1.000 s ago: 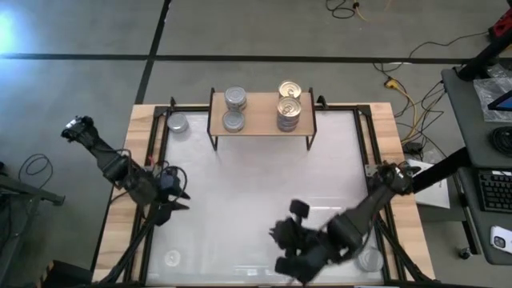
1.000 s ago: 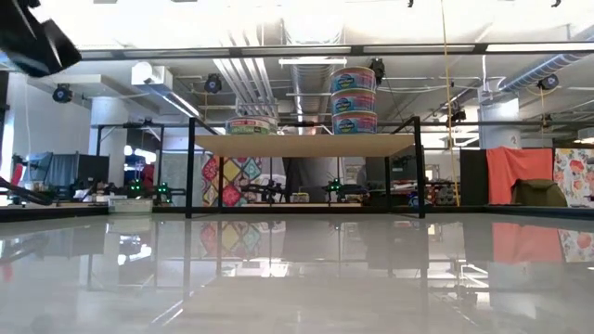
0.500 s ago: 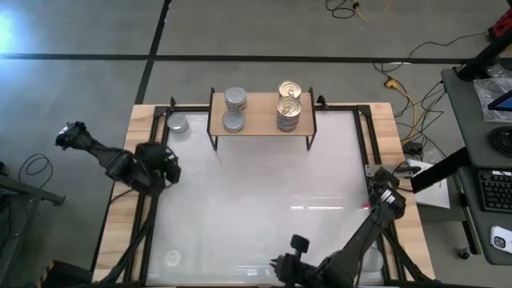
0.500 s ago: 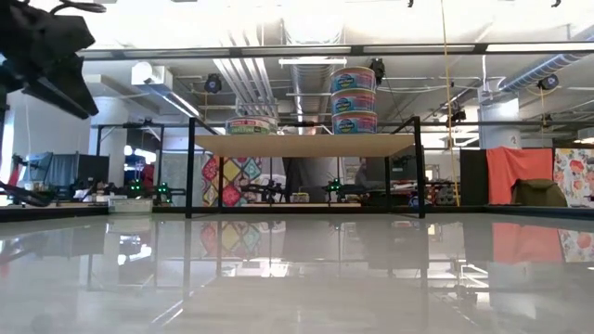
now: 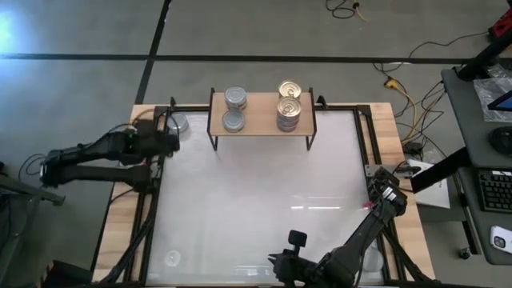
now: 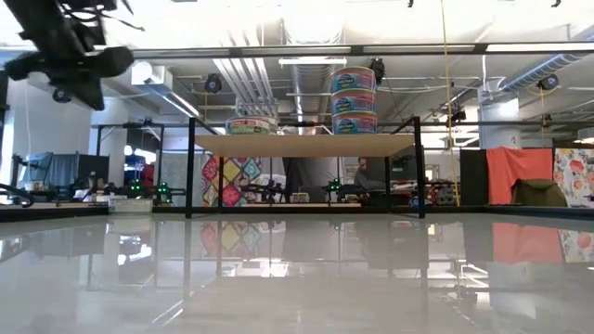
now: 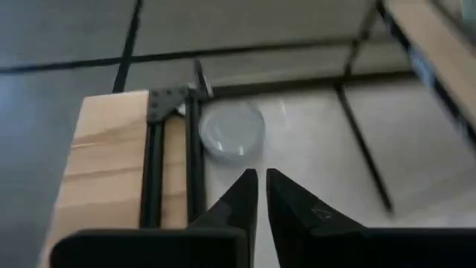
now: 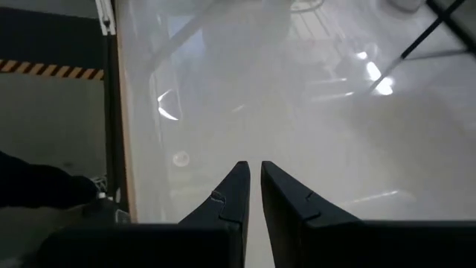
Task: Stack canned seafood by type on shelf
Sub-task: Stack the green tuna can on top of the green tuna can on the shelf
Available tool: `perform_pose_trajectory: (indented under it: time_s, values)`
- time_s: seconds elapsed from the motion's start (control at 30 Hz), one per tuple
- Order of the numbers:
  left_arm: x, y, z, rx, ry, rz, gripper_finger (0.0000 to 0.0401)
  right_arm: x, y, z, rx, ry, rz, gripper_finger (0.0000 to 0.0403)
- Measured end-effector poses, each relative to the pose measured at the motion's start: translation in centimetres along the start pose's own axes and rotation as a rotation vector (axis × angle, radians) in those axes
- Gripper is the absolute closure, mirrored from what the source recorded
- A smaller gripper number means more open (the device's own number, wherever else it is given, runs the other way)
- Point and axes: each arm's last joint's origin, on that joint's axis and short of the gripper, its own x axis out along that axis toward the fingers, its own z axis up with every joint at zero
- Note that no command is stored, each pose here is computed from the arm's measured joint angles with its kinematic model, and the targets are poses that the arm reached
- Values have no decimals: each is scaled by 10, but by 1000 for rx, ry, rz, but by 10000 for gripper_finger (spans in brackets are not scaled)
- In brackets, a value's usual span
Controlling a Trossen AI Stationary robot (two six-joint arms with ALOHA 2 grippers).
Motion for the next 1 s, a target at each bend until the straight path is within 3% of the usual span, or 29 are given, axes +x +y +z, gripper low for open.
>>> perform_pose_trajectory:
  time_s: [0.1,0.2,0.27,0.37,0.53,0.77,1.0]
  values:
    - [11,-6,16,-145,-30,-27,399,0,-1,1,-25,-8,-9,374]
    - [24,-19,39,-269,-39,-220,401,0,-1,1,-50,-15,-17,374]
    - [33,-22,55,-315,-84,-292,401,0,-2,1,-56,-13,-19,374]
    - [48,-13,69,-442,-139,-209,401,0,-2,0,-44,-7,-21,374]
    - [74,10,71,-791,-118,29,401,-6,-3,-5,-66,19,-33,374]
    - [120,4,47,-971,58,44,401,-1,-28,1,-122,18,-202,374]
    - [156,-1,21,-1252,61,77,401,2,-60,16,-101,62,-299,374]
